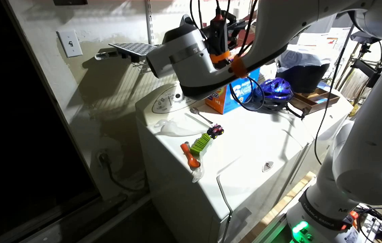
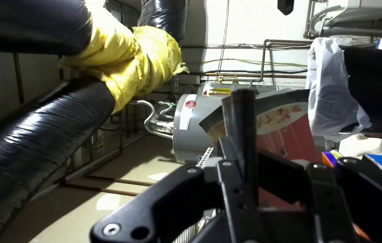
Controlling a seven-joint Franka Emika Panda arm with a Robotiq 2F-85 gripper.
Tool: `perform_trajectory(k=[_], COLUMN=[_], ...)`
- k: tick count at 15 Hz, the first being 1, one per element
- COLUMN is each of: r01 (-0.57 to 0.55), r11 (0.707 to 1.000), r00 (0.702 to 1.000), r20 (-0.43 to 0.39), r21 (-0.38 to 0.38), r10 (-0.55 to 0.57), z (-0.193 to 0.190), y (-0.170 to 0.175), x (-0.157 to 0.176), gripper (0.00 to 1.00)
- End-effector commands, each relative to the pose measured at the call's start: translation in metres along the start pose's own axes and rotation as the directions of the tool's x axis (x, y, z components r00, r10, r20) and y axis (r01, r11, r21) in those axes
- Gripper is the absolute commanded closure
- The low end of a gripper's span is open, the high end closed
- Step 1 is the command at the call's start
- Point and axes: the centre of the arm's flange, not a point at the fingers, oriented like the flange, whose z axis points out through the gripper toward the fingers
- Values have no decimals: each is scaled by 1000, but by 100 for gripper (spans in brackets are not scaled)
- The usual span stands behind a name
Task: Put the magazine on the first bottom shelf
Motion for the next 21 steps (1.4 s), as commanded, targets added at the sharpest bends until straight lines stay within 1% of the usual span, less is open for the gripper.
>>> perform_trajectory(k=[1,5,6,15,18,21], r01=[1,1,1,-48,-73,-115], r11=[1000,1000,1000,998,995,990], r00=[1000,1000,1000,999,997,993], r20=[1,0,0,16,10,-14], r21=[2,3,3,-44,-65,-87], r10=[-1,-1,-1,49,74,114], z=[2,3,3,22,31,40], y=[-1,-1,-1,-2,-5,-3], x=[1,2,2,9,15,24], gripper=[88,88,97,97,97,97])
